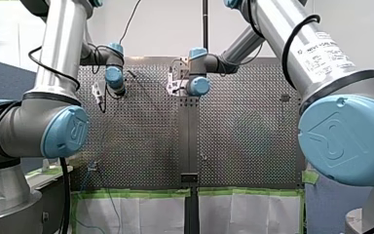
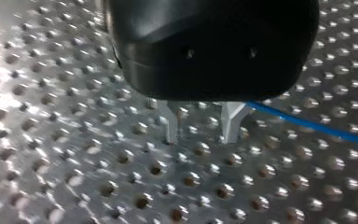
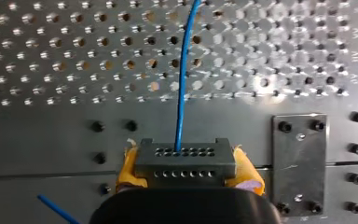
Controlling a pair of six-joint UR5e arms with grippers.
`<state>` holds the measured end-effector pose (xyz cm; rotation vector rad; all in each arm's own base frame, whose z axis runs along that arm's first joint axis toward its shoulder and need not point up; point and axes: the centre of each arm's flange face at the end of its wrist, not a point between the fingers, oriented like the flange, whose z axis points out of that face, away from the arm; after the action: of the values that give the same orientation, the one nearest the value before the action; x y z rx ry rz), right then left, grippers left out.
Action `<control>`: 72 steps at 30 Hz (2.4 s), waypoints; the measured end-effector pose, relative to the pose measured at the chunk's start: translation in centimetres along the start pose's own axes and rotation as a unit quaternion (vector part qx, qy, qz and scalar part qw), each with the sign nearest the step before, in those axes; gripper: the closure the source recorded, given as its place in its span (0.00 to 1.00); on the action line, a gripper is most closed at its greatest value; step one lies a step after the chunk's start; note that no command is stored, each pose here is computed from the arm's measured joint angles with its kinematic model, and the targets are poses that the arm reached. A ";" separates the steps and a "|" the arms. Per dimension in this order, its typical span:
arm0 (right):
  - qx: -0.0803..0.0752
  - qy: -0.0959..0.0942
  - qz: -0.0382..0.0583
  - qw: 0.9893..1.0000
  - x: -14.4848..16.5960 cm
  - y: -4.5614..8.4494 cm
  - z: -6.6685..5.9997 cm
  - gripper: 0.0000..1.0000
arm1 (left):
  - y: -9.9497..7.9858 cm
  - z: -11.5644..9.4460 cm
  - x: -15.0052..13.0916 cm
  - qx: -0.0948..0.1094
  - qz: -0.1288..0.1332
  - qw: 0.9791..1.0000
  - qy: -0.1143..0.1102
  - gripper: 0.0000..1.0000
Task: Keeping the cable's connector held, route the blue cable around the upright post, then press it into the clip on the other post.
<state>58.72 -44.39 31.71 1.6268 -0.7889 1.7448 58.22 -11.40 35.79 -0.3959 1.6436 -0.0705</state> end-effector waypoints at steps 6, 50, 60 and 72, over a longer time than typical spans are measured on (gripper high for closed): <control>-0.003 -0.014 -0.002 1.000 -1.9 0.1 -0.8 1.00 | 0.4 -0.1 0.3 -0.022 0.003 1.000 0.004 0.07; -0.029 -0.120 -0.016 0.992 -23.8 -0.2 -2.8 1.00 | 0.0 1.4 1.9 0.005 -0.004 1.000 -0.004 0.00; -0.034 -0.144 -0.020 0.989 -29.3 -0.4 -3.8 1.00 | -0.1 1.4 1.9 0.005 -0.004 1.000 -0.004 0.00; -0.046 -0.163 -0.021 0.985 -35.8 -0.2 -5.4 1.00 | -0.1 1.4 1.9 0.006 -0.002 1.000 -0.003 0.00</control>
<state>57.34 -41.56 -4.30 1.8762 -0.9613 1.4099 59.48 -11.81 33.82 -0.3901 1.6347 -0.0826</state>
